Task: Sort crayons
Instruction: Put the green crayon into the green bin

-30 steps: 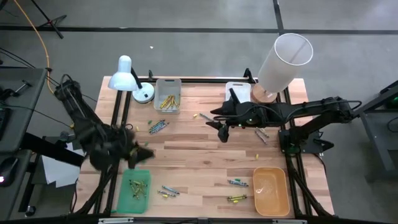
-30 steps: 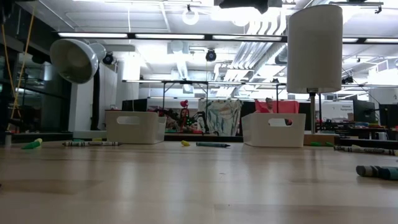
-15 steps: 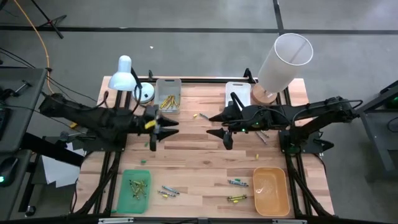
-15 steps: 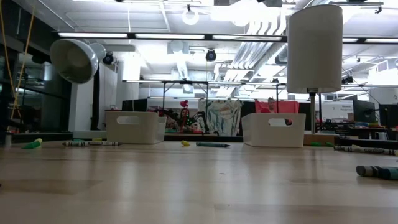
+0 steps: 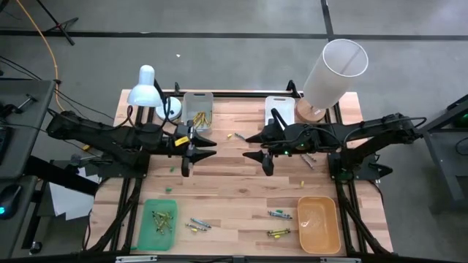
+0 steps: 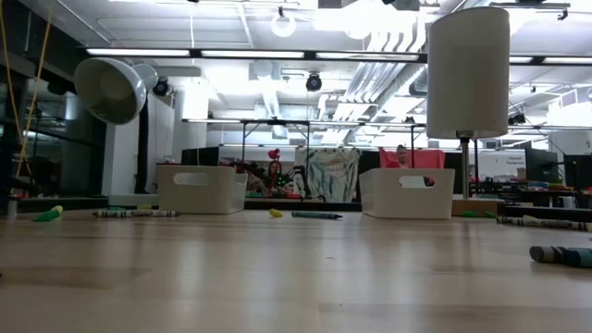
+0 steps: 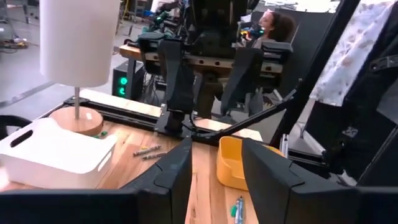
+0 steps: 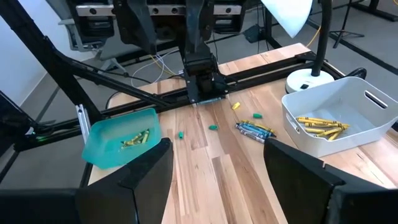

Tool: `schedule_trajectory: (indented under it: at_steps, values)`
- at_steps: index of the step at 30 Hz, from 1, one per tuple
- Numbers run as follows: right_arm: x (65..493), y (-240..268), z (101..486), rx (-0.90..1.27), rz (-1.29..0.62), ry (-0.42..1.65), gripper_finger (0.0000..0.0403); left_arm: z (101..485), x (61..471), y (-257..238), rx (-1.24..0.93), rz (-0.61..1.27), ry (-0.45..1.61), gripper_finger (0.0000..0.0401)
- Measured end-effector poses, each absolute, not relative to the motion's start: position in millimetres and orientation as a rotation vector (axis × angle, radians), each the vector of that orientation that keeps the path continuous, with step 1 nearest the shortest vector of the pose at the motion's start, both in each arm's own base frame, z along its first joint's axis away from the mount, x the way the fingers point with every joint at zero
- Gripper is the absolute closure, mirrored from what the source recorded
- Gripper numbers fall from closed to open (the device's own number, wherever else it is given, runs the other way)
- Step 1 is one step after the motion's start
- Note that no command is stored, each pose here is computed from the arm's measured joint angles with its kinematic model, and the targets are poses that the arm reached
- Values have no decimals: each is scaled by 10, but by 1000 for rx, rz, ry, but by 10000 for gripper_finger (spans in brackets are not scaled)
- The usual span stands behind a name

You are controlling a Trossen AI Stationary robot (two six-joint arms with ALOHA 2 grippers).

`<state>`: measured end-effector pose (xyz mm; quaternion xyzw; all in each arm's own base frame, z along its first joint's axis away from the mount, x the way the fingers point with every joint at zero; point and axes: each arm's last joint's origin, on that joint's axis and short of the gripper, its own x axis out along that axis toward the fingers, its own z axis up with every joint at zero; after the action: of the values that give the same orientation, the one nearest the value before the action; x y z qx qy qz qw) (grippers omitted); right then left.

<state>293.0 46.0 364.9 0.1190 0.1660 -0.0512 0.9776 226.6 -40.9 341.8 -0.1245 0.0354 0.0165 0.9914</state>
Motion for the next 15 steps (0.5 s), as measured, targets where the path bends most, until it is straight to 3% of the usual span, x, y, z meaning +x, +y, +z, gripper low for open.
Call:
schedule_trajectory:
  at_steps: [10, 15]
  values:
    - [2907, 475, 3626, 278, -50, 379, 158, 3364, 2258, -377, -220, 146, 113, 275]
    - [2901, 636, 3411, 398, 60, 592, 158, 3362, 2258, -377, -220, 146, 115, 274]
